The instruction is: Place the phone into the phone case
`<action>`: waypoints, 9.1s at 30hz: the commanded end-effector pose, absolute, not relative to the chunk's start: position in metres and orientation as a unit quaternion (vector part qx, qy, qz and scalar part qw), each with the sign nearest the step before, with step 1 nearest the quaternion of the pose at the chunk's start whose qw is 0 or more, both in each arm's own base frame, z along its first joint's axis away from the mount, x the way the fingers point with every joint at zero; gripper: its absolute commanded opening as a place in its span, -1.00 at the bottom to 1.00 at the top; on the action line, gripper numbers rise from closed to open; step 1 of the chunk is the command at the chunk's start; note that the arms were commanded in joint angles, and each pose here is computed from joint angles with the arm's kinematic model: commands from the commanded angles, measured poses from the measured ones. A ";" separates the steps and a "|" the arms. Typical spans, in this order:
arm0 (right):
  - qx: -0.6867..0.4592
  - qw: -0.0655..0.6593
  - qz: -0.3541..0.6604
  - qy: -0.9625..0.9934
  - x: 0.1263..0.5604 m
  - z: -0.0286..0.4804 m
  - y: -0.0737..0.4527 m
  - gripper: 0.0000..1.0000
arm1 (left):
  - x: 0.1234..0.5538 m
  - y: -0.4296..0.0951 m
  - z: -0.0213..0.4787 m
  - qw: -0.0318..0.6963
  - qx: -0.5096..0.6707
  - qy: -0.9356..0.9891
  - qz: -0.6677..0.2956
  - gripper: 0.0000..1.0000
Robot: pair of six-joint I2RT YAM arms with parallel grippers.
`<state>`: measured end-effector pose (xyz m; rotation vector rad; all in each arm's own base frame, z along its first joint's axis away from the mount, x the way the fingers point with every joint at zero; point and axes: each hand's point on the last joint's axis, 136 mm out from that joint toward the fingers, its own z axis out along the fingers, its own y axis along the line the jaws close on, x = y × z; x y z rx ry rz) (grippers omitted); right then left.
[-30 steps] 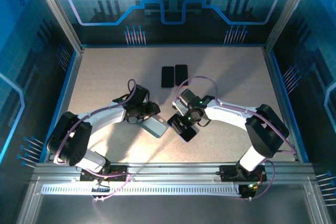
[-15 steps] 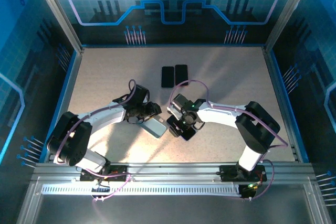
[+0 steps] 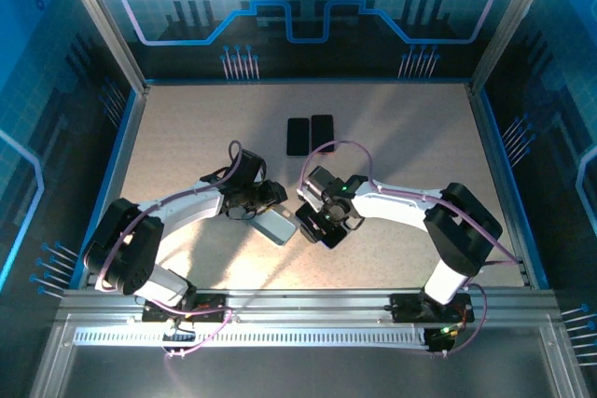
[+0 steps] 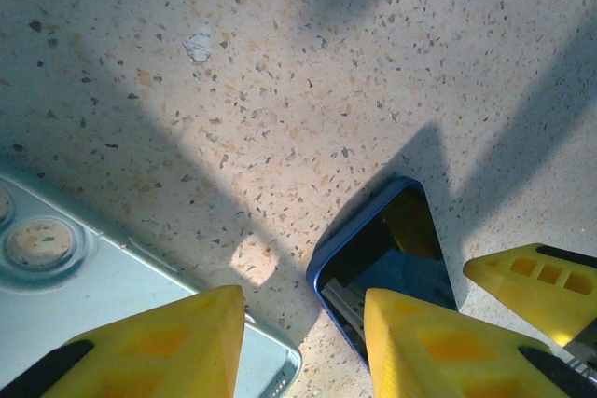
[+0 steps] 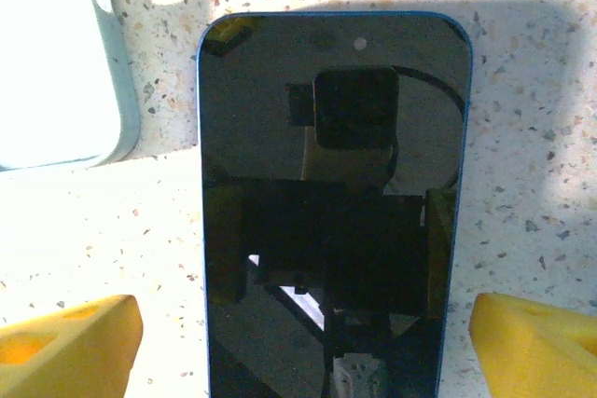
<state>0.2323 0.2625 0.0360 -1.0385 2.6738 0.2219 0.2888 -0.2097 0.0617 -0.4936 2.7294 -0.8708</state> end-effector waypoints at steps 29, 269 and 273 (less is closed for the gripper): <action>-0.365 0.103 0.028 0.925 0.239 0.001 0.250 0.21 | 0.299 -0.216 0.064 0.115 -0.166 0.931 -0.303 -0.22; 0.095 0.274 0.482 0.827 0.306 0.159 0.157 -1.00 | 0.256 -0.276 0.015 0.030 -0.143 0.941 -0.304 -0.91; 0.103 0.272 0.482 0.826 0.303 0.161 0.148 -1.00 | 0.274 -0.296 0.013 0.035 -0.142 0.935 -0.324 -0.91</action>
